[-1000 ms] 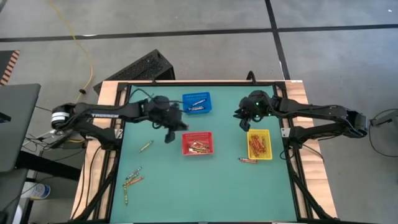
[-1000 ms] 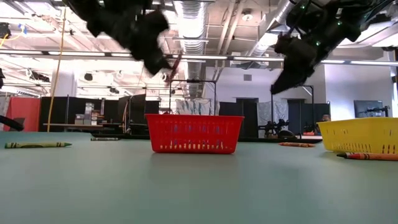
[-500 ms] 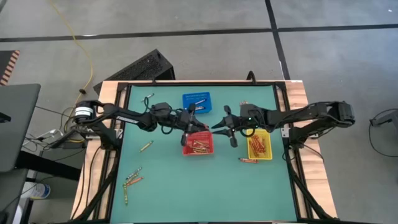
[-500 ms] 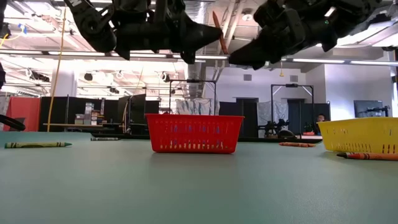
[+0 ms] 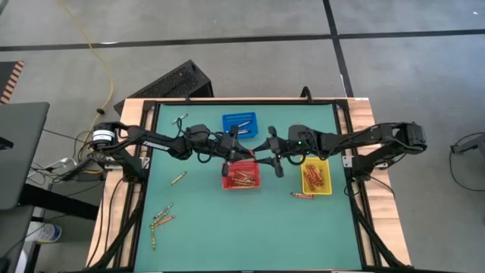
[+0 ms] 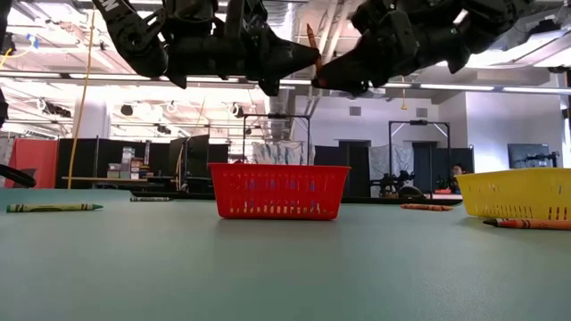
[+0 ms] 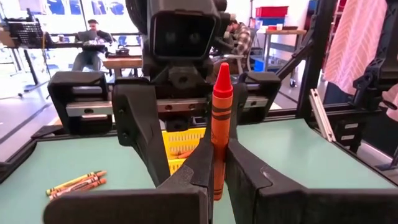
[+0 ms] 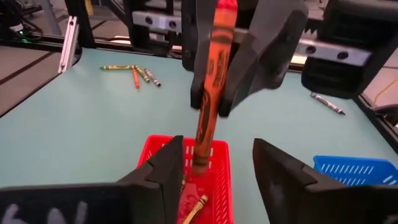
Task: Sort crayons
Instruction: Put the orange crayon into the yellow bin
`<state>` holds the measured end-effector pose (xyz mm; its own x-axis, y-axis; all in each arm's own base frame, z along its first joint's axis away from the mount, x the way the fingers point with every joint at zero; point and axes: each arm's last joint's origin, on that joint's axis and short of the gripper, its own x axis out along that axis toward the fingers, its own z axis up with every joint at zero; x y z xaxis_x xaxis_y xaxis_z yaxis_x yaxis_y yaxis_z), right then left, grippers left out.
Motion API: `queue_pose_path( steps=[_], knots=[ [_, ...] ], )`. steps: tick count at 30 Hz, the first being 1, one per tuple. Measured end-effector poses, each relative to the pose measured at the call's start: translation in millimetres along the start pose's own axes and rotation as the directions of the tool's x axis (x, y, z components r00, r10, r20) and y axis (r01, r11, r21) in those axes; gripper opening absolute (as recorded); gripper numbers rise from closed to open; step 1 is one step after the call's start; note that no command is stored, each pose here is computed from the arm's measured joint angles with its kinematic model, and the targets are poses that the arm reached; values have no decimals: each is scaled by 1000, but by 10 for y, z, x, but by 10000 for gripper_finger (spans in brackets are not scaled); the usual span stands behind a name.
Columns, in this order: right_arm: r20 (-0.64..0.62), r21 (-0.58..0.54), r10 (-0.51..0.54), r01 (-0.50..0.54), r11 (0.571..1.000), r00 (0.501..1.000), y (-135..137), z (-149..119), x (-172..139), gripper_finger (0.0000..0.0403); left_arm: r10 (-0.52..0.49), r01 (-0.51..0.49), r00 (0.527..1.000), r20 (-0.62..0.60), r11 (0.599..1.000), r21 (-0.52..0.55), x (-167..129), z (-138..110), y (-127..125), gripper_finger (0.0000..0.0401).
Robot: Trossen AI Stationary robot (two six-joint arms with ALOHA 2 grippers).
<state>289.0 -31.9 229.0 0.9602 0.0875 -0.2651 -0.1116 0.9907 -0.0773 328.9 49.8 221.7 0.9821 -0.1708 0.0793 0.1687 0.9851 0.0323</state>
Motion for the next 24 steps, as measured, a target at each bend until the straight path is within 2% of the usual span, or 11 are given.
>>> queue_pose_path(
  steps=[3,6,9,15,19,24],
  knots=[
    [10,-3,-1,1,1000,1000,-4,31,3,190,9,-9,1000,0,1000,4,0,0,3,13],
    [1,-3,0,0,1000,1000,-4,23,3,173,10,-10,1000,-3,1000,2,0,-3,3,13],
    [-5,-2,0,0,1000,1000,-3,16,3,131,13,-13,1000,-18,1000,7,-2,-18,8,17],
    [-50,17,-1,2,1000,999,-3,-22,-8,15,91,-89,992,-90,996,34,-7,-86,30,48],
    [-133,84,15,-4,996,991,17,-10,-95,15,137,-129,980,-147,990,63,-23,-125,44,91],
    [-357,232,47,40,972,933,64,16,-349,5,253,-225,933,-257,965,135,-123,-70,60,148]
  ],
)
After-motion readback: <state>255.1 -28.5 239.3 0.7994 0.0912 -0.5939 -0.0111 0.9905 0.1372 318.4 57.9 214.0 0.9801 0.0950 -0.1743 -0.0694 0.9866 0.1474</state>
